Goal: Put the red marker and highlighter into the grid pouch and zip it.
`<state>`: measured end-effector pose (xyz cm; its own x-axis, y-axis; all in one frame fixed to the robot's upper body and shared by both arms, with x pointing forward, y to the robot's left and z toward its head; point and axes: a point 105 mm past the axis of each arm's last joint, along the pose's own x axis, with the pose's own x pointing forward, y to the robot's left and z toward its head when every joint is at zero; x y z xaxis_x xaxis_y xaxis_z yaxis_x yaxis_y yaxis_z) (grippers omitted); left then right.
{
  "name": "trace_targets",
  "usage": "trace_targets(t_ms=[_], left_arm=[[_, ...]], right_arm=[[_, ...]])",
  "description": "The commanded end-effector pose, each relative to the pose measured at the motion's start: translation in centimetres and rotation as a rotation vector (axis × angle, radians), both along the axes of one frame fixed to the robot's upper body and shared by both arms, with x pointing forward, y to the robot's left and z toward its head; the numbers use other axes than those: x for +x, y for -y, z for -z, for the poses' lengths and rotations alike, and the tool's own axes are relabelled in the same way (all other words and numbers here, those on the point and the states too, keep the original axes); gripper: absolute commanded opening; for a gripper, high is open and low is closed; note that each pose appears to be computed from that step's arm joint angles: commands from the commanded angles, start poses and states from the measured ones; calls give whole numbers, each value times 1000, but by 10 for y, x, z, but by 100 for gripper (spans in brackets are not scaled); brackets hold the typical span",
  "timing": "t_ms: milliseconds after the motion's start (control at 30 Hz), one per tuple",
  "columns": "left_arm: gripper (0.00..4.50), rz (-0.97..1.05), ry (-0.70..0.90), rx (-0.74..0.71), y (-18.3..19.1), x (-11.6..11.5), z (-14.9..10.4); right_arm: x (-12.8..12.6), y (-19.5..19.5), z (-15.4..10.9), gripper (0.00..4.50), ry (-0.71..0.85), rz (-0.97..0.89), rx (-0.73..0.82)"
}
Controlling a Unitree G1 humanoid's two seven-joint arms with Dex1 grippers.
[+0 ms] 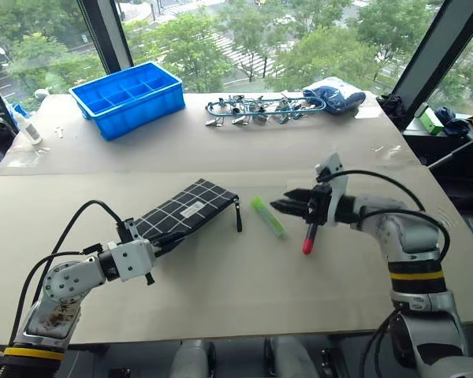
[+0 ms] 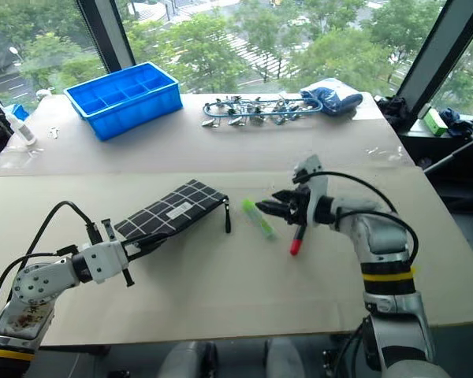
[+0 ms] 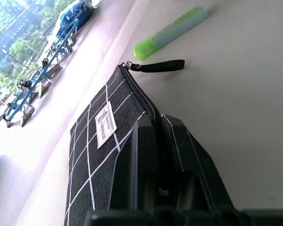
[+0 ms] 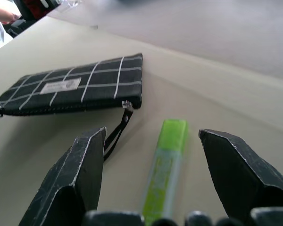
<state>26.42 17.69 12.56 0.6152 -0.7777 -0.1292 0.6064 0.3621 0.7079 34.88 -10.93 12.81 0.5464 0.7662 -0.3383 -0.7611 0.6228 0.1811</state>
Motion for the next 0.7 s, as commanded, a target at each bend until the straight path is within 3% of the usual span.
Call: trace_targets(t_ms=[33, 300, 700], left_arm=[[0, -3, 53, -27, 2, 0, -8], [0, -12, 88, -136, 8, 1, -19], [0, 14, 88, -147, 16, -1, -18]], right_arm=[[10, -19, -19, 350, 108, 9, -17], [17, -49, -19, 350, 150, -28, -57], [31, -59, -4, 350, 144, -6, -89]])
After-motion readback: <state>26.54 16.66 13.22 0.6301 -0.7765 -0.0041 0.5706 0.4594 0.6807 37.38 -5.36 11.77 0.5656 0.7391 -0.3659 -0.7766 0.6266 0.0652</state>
